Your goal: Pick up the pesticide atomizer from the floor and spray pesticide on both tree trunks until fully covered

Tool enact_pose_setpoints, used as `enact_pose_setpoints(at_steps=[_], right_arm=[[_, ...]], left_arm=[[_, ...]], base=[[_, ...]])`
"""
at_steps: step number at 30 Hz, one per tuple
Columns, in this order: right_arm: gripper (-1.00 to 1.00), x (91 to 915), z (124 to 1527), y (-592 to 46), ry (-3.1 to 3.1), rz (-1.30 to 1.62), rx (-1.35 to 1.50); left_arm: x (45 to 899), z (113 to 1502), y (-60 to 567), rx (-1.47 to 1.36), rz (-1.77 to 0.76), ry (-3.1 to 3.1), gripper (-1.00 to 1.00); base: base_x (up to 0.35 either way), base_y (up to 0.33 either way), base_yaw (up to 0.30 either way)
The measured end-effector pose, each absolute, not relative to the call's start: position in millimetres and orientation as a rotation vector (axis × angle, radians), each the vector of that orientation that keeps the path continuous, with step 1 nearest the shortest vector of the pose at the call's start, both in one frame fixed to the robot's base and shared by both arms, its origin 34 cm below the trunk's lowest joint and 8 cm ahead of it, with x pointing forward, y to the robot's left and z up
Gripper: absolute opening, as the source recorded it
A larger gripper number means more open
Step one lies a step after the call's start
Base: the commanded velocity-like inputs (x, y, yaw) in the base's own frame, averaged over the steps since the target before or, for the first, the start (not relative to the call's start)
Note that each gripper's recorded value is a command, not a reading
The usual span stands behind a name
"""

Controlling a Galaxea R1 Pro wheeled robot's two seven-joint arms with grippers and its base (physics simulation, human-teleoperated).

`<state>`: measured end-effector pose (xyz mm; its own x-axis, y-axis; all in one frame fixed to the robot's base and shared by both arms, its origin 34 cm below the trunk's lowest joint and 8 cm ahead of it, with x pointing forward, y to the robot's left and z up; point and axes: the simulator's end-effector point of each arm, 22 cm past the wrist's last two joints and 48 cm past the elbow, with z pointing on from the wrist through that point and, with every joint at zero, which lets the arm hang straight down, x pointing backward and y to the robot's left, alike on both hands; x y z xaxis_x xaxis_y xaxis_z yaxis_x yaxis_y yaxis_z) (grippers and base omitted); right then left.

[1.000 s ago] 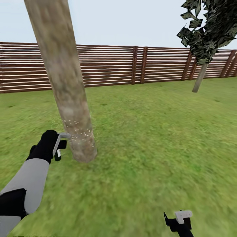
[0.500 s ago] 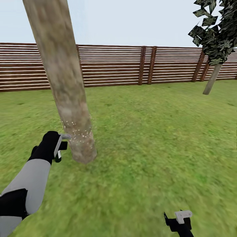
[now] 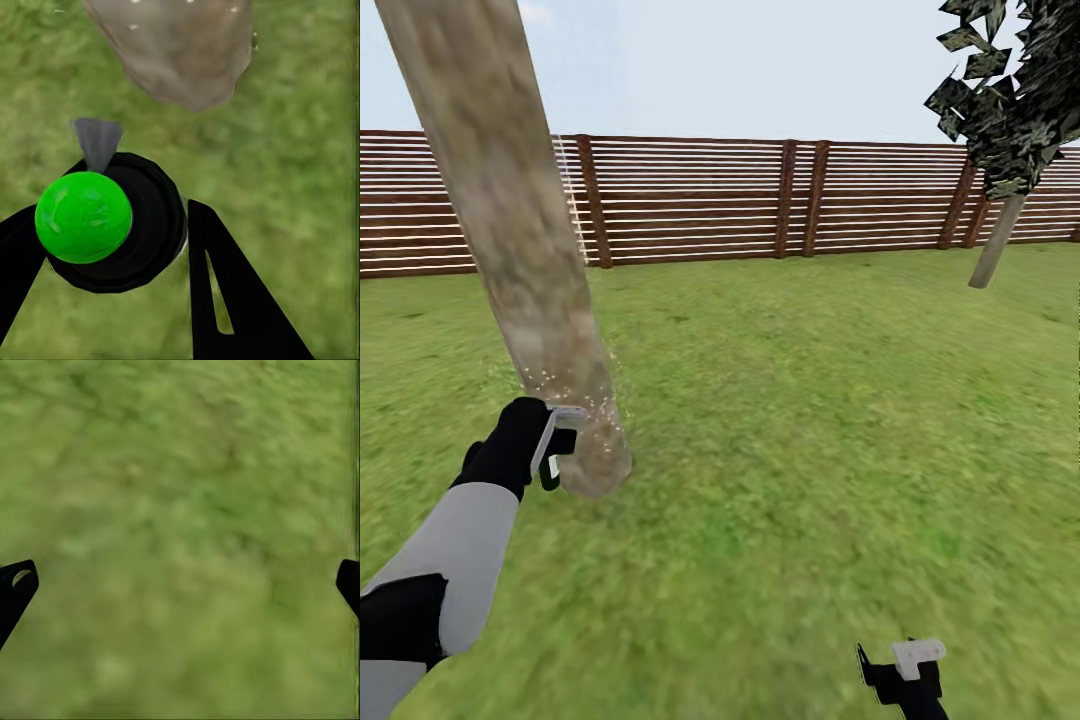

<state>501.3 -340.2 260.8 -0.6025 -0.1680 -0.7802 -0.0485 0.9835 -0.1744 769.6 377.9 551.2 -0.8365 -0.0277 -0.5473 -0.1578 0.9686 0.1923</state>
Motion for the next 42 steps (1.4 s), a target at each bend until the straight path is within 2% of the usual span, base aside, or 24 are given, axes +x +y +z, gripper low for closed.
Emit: enact_pose_setpoints(at_steps=[11, 19, 25, 32, 35, 38, 40, 42], right_arm=[[1.0, 501.4, 260.9, -340.1, 2.215, -0.168, -0.151], [1.0, 501.7, 260.9, -339.4, 2.215, -0.167, -0.151], [1.0, 501.5, 260.4, -339.4, 2.216, -0.167, -0.152], [1.0, 501.9, 261.3, -341.3, 2.214, -0.171, -0.148], [1.0, 502.9, 260.6, -335.1, 2.216, -0.16, -0.199], [1.0, 506.4, 257.9, -301.1, 2.201, -0.106, -0.442], [1.0, 533.7, 269.9, -248.5, 2.144, 0.075, -0.691], [1.0, 550.3, 282.5, -222.1, 2.126, 0.218, -0.803]], left_arm=[[769.3, 551.1, 378.3, -0.133, 0.309, 2.55, -1.0], [767.7, 548.1, 378.2, -0.135, 0.306, 2.553, -1.0], [725.3, 478.9, 377.9, -0.112, 0.314, 2.622, -1.0], [686.3, 413.3, 378.1, -0.04, 0.318, 2.566, -1.0], [672.5, 384.0, 336.7, 0.128, 0.047, 2.488, -1.0], [644.9, 367.3, 295.3, 0.515, -0.204, 2.429, -1.0], [613.8, 351.1, 276.2, 0.813, -0.297, 2.416, -1.0], [598.1, 343.9, 269.4, 0.933, -0.335, 2.421, -1.0]], base=[[0.0, -0.275, 0.004], [-0.001, -0.275, 0.241], [-0.215, -0.214, 0.267], [-0.088, -0.044, 0.034], [-0.001, 0.0, 0.0], [0.0, 0.0, 0.0], [0.0, 0.0, 0.0], [0.0, 0.0, 0.0]])
